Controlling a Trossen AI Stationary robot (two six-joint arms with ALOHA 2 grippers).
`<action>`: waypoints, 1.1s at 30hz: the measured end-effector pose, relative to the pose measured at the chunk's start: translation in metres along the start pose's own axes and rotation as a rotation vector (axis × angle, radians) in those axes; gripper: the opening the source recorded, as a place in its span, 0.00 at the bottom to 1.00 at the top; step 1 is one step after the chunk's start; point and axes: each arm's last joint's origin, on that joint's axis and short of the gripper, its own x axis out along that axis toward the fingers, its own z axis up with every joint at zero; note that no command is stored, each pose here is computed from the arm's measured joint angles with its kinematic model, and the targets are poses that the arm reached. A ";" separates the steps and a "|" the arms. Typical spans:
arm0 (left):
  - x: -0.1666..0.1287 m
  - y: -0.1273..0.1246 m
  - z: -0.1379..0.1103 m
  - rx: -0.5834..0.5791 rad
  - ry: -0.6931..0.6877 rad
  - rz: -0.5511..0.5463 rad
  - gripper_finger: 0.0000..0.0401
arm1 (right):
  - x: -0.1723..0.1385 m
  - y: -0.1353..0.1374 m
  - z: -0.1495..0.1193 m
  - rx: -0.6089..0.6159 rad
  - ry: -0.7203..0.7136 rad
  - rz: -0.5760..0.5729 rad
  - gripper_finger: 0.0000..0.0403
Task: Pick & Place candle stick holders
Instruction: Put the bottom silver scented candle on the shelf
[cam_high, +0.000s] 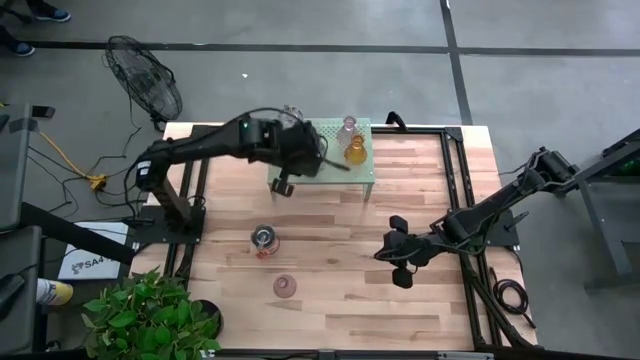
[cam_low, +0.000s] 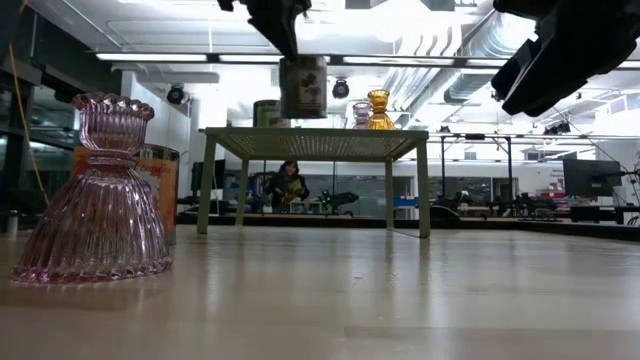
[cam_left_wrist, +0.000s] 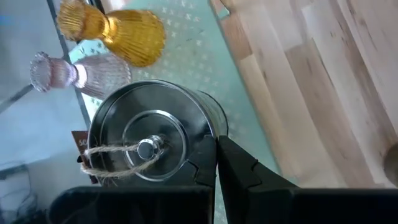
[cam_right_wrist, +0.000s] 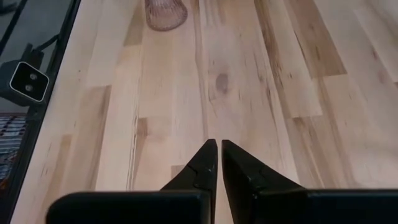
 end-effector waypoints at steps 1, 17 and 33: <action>0.001 0.004 -0.002 -0.001 -0.014 -0.001 0.00 | 0.000 0.000 0.000 -0.004 0.000 0.000 0.04; 0.016 0.056 -0.041 0.068 -0.119 -0.044 0.00 | 0.000 -0.001 0.000 -0.024 -0.001 -0.005 0.04; 0.049 0.078 -0.059 0.120 -0.086 -0.059 0.00 | 0.002 -0.007 0.003 -0.004 -0.003 -0.029 0.04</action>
